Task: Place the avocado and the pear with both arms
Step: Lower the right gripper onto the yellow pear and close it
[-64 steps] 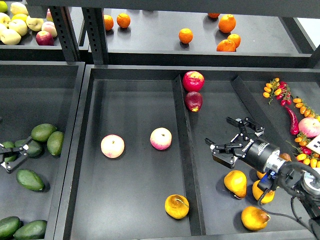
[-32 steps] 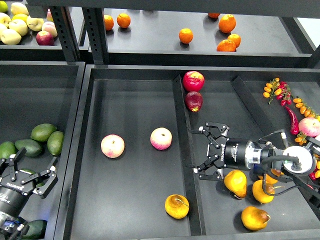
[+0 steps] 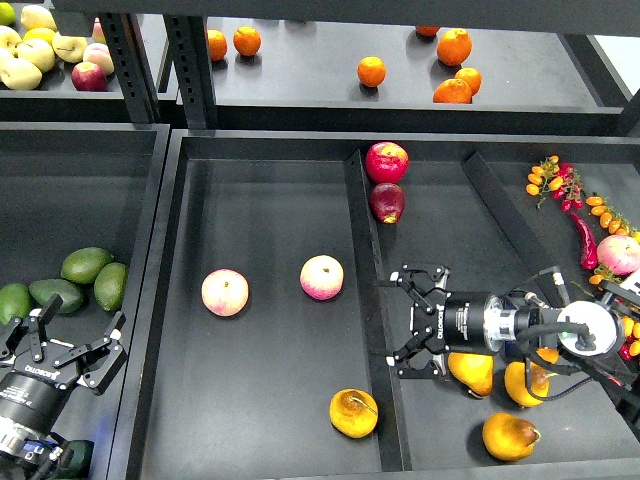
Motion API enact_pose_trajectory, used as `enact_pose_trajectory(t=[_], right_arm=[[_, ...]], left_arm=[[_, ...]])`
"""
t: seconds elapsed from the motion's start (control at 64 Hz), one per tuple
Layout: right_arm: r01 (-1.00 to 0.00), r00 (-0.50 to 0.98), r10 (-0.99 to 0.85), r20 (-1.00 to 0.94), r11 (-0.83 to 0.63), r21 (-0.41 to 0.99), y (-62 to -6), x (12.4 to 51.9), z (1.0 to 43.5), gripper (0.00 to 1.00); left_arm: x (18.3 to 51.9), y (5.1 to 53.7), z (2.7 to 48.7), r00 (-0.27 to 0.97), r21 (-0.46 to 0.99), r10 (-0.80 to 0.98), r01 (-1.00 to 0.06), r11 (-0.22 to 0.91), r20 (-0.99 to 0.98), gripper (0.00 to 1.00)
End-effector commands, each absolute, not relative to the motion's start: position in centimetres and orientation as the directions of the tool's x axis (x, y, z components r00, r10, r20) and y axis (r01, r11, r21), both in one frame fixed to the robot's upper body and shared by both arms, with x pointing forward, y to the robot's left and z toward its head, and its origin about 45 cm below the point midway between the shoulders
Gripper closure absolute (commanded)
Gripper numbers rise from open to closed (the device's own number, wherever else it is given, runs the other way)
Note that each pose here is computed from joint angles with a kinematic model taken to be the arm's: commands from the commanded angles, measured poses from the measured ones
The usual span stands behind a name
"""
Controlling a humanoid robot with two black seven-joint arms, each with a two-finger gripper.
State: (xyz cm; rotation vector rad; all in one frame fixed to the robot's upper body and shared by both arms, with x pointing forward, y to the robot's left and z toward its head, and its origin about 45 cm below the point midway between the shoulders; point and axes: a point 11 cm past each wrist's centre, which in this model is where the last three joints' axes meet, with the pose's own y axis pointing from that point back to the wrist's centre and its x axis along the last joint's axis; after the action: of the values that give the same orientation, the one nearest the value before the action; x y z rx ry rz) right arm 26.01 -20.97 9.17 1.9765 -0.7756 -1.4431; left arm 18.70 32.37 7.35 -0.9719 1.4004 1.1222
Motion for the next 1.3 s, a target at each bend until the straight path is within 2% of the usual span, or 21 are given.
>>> enact_pose_trajectory(t=[0.0,0.469,0.891,1.282], right_arm=[[-0.065,0.249,-0.753,-0.609,-0.641,0.765,-21.4,24.4,7.7,0.00],[-0.064,0.216,-0.776,-0.593,-0.617,0.784,-19.4,25.3,4.5,0.01],[-0.033,0.206,-0.791,-0.577,-0.595,0.803,-19.1,24.3,3.1,0.01],[-0.035,0.220,-0.797,-0.562,-0.582,0.812,-18.0,24.6,2.0,0.08]], left_arm=[[18.7,32.4,7.5,-0.120,0.120,0.016,-0.965,0.232,-0.993,0.01],[18.8,32.3,7.6,-0.116,0.117,0.017,-0.965,0.235,-0.993,0.01],[18.8,32.2,7.6,-0.116,0.117,0.016,-0.965,0.236,-0.993,0.01],[18.8,32.3,7.6,-0.116,0.117,0.017,-0.965,0.235,-0.993,0.01]])
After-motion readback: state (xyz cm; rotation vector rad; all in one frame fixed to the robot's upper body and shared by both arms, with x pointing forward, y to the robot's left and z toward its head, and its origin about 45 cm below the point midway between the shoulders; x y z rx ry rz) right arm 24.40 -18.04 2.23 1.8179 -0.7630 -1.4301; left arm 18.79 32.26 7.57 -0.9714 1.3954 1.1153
